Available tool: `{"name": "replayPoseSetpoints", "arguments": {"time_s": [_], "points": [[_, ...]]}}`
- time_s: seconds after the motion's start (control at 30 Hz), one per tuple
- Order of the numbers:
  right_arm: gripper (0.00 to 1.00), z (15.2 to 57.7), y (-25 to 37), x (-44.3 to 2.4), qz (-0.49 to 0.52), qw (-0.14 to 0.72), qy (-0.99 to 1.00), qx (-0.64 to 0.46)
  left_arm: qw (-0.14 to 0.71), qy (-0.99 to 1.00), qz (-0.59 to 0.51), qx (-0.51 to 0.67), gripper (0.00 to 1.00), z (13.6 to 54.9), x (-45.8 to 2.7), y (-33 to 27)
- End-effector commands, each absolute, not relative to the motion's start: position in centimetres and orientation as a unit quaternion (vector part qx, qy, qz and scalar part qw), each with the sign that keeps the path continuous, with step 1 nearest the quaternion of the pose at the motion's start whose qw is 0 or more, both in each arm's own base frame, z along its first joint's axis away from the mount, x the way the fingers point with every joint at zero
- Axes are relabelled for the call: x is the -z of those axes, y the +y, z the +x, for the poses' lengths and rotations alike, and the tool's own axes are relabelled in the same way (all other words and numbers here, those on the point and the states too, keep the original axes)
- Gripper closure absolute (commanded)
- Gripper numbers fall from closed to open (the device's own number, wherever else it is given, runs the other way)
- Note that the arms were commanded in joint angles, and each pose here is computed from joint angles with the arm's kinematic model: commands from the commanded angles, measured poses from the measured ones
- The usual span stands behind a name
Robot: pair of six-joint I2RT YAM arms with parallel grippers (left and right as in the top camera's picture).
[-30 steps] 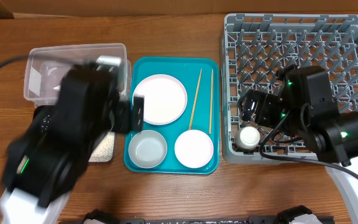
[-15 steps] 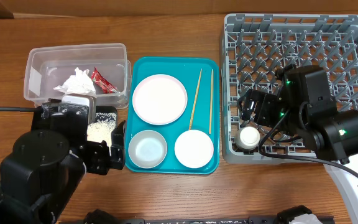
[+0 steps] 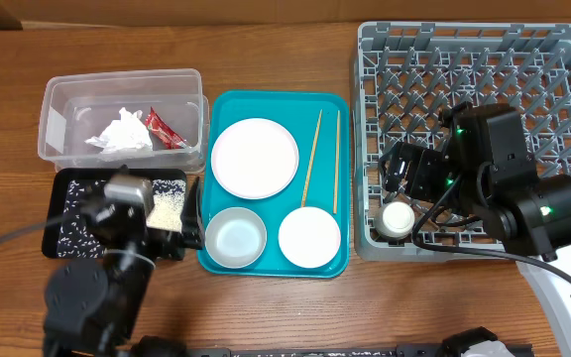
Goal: Sort waste into correct bins and load items into the dishwasher
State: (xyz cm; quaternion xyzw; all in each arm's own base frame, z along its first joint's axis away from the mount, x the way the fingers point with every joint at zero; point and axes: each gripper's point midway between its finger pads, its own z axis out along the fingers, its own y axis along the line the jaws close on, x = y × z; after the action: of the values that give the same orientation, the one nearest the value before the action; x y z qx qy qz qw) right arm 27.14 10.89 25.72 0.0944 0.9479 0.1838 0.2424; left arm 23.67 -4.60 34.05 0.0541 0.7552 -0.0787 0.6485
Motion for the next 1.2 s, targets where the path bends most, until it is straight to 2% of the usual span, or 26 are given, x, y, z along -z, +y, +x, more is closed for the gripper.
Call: {"name": "replayPoseSetpoints", "arguments": {"time_s": [0.0, 0.23, 0.4, 0.6, 0.9, 1.17], "points": [[0.0, 27.3, 10.8, -26.0, 0.093, 0.249, 0.947, -0.182, 0.678, 0.724, 0.088, 0.093, 0.0, 22.8, -31.5, -5.5], [0.0, 27.3, 10.8, -26.0, 0.093, 0.249, 0.947, -0.182, 0.735, 0.666, 0.087, 0.098, 0.0, 22.8, -27.5, -5.6], [0.0, 27.3, 10.8, -26.0, 0.093, 0.249, 0.947, -0.182, 0.744, 0.655, 0.086, 0.097, 0.0, 23.1, -24.1, -5.5], [0.0, 27.3, 10.8, -26.0, 0.093, 0.249, 0.947, -0.182, 0.729, 0.668, 0.1, 0.113, 0.0, 23.7, -19.6, -6.2], [0.0, 27.3, 10.8, -26.0, 0.093, 0.249, 0.947, -0.182, 0.676, 0.721, 0.097, 0.115, 0.0, 23.8, -16.0, -6.2], [0.0, 27.3, 10.8, -26.0, 0.093, 0.249, 0.947, -0.182, 0.673, 0.725, 0.095, 0.112, 0.0, 23.8, -15.8, -6.1]]}}
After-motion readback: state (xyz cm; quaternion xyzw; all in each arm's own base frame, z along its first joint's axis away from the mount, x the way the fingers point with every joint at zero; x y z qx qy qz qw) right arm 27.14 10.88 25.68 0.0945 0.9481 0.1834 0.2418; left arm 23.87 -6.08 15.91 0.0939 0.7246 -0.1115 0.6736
